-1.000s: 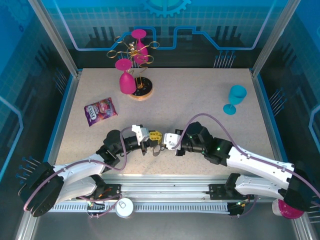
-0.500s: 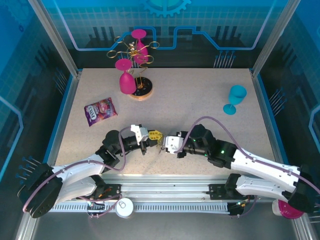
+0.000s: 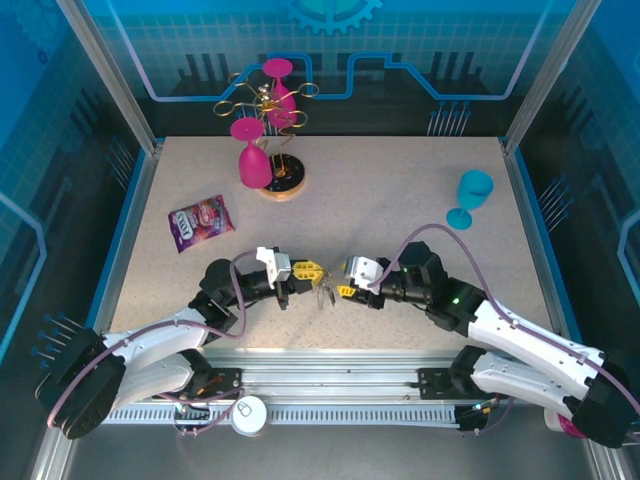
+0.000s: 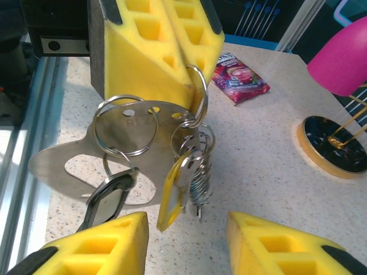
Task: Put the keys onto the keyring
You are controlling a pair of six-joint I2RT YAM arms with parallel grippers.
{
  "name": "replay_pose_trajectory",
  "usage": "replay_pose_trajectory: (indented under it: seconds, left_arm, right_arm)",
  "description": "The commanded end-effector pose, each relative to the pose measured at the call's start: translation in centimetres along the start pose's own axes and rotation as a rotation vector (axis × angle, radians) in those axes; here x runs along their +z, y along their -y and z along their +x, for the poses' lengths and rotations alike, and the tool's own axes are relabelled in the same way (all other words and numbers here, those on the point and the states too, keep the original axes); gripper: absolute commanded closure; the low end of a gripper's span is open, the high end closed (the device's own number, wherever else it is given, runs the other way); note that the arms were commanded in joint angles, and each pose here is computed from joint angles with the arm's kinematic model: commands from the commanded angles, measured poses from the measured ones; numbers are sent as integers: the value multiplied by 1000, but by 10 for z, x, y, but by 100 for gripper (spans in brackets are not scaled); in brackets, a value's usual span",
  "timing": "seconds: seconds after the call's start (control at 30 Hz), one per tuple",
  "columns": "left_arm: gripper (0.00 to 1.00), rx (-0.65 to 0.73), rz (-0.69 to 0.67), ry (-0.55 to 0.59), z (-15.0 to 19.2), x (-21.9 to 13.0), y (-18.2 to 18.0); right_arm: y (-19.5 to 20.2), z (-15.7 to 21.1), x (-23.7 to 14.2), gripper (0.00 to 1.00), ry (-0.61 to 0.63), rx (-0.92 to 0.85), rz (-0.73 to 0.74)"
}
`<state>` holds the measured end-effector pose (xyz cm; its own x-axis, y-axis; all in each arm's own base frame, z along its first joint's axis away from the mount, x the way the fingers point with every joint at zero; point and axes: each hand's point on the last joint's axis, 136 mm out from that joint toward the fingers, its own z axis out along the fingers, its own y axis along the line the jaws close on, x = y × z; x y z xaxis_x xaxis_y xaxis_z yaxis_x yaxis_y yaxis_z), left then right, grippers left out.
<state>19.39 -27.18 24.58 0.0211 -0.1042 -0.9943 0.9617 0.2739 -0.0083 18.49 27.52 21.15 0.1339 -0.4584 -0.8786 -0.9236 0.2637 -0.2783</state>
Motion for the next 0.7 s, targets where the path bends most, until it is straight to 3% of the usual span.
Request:
replay_pose_trajectory:
  seconds: [0.0,0.33,0.67]
  left_arm:
    - [100,17,57,56,-16,-2,9]
    - [100,0,81,73,-18,-1,11]
    - [100,-13,105,90,-22,-1,13]
  right_arm:
    - [-1,-11,0,59,60,33,-29]
    - [-6,-26,8,58,127,64,-94]
    - [2,-19,8,70,86,38,-42]
